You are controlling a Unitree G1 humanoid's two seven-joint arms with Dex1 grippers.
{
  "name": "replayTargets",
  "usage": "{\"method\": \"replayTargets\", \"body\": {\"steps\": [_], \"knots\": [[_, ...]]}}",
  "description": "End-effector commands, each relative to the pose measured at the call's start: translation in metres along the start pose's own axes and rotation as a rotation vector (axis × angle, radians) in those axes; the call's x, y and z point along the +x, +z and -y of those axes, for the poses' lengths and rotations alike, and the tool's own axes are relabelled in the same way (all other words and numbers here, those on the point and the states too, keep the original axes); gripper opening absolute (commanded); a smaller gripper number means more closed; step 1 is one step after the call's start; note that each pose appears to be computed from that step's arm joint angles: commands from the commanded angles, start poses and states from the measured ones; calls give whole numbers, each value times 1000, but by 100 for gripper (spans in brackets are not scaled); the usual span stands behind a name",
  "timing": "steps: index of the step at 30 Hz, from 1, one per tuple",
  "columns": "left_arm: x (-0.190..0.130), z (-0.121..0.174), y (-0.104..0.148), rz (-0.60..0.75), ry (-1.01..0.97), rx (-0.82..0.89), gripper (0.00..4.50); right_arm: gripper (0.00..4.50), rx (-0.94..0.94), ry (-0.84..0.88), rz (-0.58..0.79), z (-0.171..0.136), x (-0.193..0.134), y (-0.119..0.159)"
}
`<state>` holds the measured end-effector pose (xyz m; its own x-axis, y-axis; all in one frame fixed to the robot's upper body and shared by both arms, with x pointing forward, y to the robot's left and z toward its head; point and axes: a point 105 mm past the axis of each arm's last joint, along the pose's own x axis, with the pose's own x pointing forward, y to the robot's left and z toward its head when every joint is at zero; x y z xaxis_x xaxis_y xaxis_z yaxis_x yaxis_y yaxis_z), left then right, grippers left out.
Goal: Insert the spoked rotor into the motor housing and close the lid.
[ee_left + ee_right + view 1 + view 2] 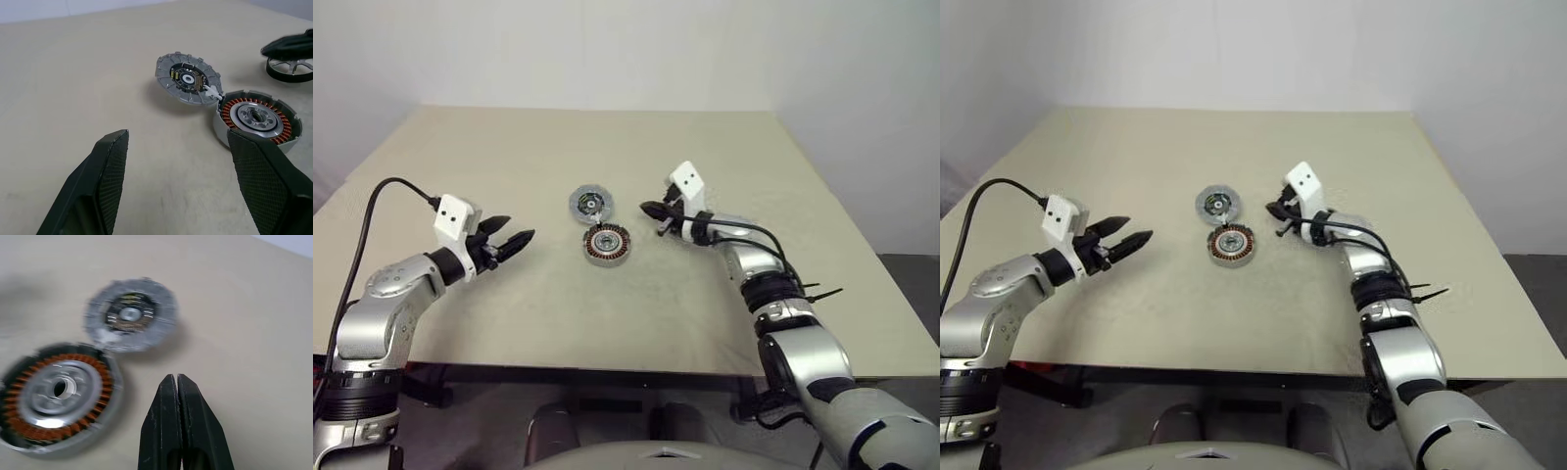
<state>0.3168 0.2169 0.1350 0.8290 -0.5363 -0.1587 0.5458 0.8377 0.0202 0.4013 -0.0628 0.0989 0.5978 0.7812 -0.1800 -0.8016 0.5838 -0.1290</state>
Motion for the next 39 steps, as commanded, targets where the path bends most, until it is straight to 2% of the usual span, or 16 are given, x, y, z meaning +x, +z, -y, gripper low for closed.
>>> {"method": "replayTargets", "body": {"steps": [1,16,31,37,39], "knots": [[-1,-1,12,33,1,39,340,4,-37,55,50,-17,9,14],[-13,-3,11,22,29,45,340,4,-5,139,17,-50,26,-3],[-12,-1,9,18,27,41,340,4,-52,151,116,-50,31,37],[-12,-1,10,19,26,42,340,4,26,126,-18,-55,35,-9],[-12,0,10,19,26,42,340,4,20,102,-38,-53,36,-14]]}}
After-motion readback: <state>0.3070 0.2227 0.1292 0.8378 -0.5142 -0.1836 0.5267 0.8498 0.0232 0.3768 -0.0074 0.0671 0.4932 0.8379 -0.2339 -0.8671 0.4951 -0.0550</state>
